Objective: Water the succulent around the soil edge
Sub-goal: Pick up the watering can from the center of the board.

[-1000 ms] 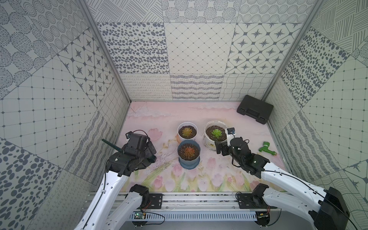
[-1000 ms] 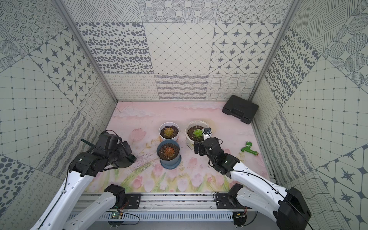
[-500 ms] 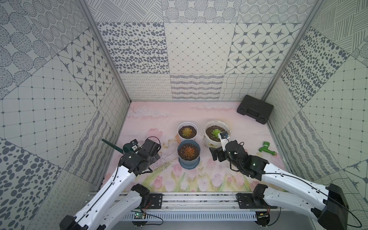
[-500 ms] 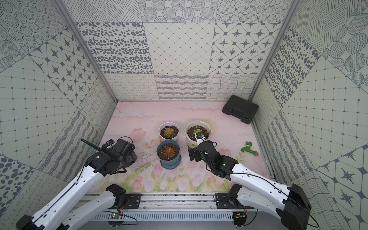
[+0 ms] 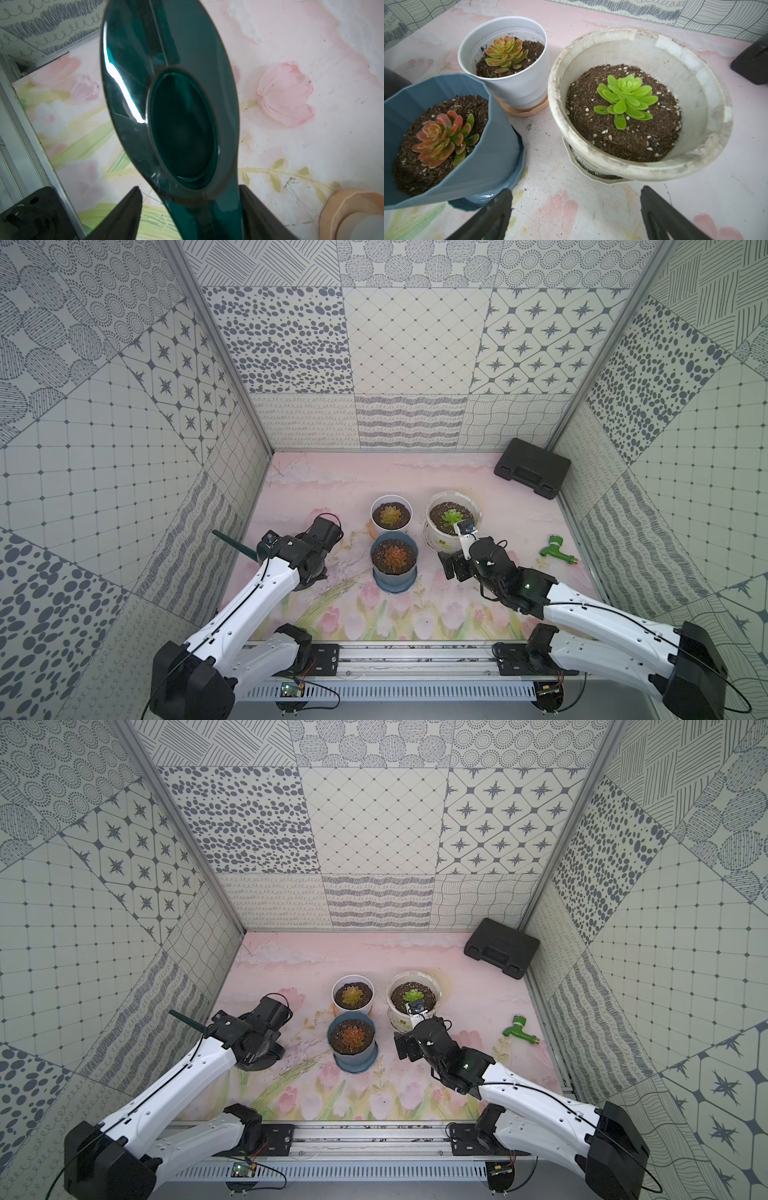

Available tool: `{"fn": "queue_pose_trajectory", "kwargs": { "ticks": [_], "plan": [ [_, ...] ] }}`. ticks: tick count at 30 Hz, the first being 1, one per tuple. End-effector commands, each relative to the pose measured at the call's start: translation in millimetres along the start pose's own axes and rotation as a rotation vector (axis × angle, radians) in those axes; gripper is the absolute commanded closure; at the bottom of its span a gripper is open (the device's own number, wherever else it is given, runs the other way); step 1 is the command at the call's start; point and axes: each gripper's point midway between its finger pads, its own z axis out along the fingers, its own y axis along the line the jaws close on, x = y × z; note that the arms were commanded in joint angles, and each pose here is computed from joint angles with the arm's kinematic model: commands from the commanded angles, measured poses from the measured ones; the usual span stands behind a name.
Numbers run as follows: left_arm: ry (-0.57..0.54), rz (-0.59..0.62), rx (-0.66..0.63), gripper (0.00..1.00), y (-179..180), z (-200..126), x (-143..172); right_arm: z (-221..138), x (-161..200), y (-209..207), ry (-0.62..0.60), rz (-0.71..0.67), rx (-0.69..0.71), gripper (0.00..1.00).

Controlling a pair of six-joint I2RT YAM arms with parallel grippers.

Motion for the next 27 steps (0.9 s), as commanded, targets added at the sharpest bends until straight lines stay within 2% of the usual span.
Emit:
{"fn": "queue_pose_trajectory", "kwargs": {
  "ticks": [1, 3, 6, 14, 16, 19, 27],
  "plan": [
    [-0.034, -0.109, -0.017, 0.39, -0.8, 3.3, -11.0, 3.1, -6.2, 6.6, -0.032, 0.002, -0.025, 0.02],
    [-0.025, -0.126, -0.017, 0.49, 0.2, 4.9, -9.0, 3.5, -5.9, 7.9, -0.029, 0.001, -0.03, 0.02],
    [0.001, -0.153, -0.007, 0.58, -0.5, 7.8, -3.4, 2.9, -5.5, 8.2, -0.029, 0.002, -0.032, 0.02],
    [0.044, -0.185, -0.012, 0.6, -2.8, 18.5, 10.0, 2.2, -5.4, 5.7, -0.034, 0.003, -0.023, 0.02],
    [0.043, -0.167, -0.009, 0.73, -4.4, 22.0, 11.3, 2.4, -4.0, 5.5, -0.031, 0.001, -0.021, 0.02],
    [0.022, -0.124, 0.021, 1.0, -7.2, 23.4, 8.8, 2.3, -4.1, 4.9, -0.032, 0.002, -0.018, 0.02],
    [-0.117, 0.116, 0.228, 1.0, -27.3, 6.2, -15.7, 3.6, -2.5, 4.7, -0.027, -0.001, -0.015, 0.02]
  ]
}}
